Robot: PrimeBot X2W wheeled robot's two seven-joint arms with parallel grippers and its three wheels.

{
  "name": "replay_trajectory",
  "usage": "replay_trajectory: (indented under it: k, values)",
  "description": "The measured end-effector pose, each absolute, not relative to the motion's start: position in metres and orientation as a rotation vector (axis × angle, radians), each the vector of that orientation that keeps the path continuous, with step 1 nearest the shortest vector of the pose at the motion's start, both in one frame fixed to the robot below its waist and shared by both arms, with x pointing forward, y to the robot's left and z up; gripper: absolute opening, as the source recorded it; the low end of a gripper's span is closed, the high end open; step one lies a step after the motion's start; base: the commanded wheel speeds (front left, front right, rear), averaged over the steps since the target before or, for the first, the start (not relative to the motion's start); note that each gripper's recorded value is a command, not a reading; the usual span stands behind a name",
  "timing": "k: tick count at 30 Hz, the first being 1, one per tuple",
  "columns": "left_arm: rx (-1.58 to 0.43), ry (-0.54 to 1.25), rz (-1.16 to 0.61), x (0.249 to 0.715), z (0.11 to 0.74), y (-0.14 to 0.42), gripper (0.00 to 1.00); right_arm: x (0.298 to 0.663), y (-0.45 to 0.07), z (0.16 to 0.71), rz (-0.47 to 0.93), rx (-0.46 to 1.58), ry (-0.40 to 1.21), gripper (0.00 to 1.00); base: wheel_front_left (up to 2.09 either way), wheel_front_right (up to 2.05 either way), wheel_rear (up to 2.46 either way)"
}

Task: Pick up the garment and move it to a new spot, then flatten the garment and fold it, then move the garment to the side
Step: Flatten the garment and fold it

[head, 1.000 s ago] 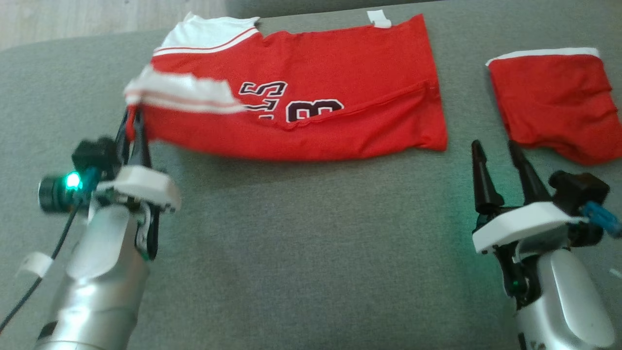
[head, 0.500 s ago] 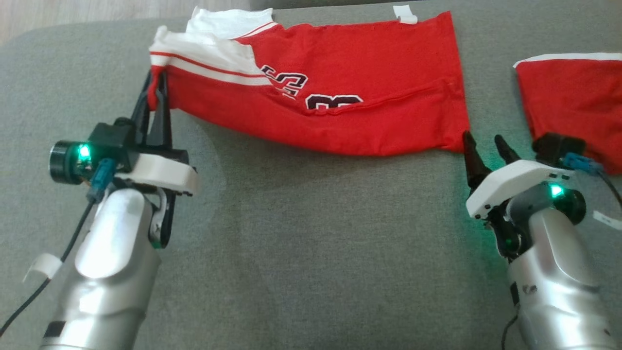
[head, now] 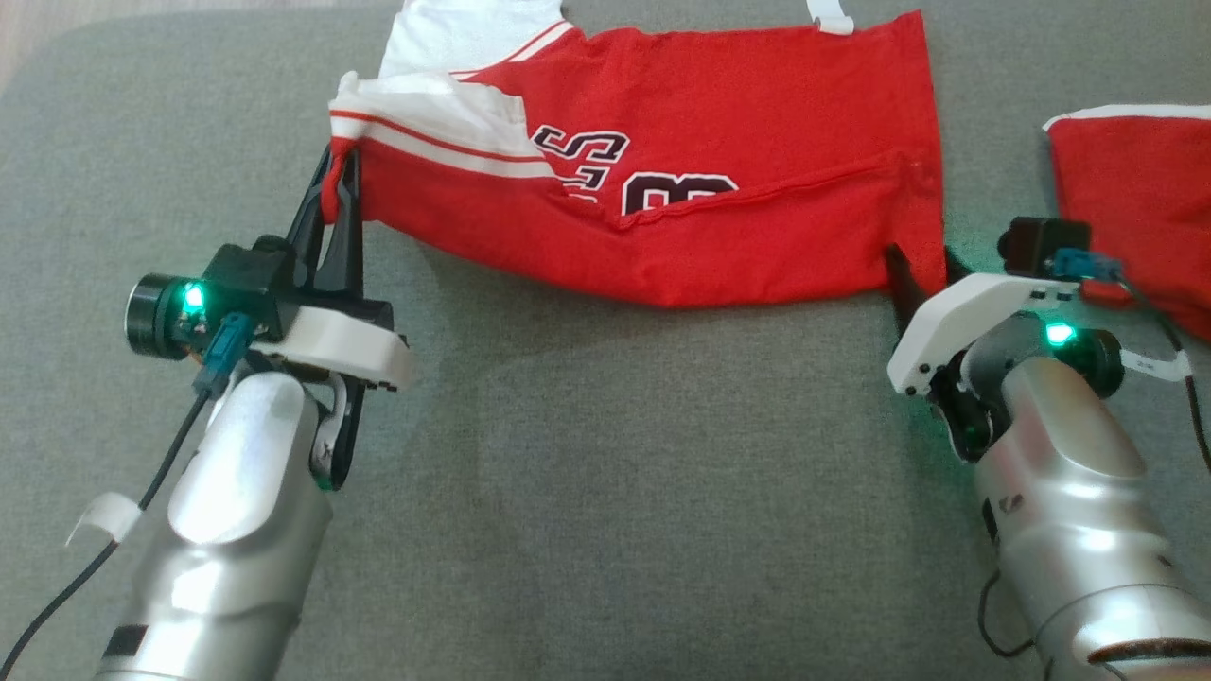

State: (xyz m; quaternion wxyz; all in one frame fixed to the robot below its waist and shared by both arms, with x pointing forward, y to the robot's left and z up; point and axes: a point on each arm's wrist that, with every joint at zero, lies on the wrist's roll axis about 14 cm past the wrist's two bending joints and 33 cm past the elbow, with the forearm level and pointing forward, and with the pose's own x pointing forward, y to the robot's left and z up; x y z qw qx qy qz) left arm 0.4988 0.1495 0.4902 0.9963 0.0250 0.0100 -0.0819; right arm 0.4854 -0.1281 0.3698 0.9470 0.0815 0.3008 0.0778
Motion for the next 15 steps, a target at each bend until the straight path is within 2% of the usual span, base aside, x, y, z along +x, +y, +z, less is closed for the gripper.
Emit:
replay_trajectory:
  k: [6, 15]
  values:
    - [0.054, 0.021, -0.159, 0.494, 0.494, 0.151, 0.00, 0.480, -0.134, 0.377, 0.175, 0.053, 0.597, 0.00, 0.00, 0.00, 0.00]
    - [0.070, 0.084, -0.165, 0.461, 0.478, 0.152, 0.00, 0.473, -0.160, 0.423, 0.154, -0.021, 0.498, 0.00, 0.00, 0.00, 0.00]
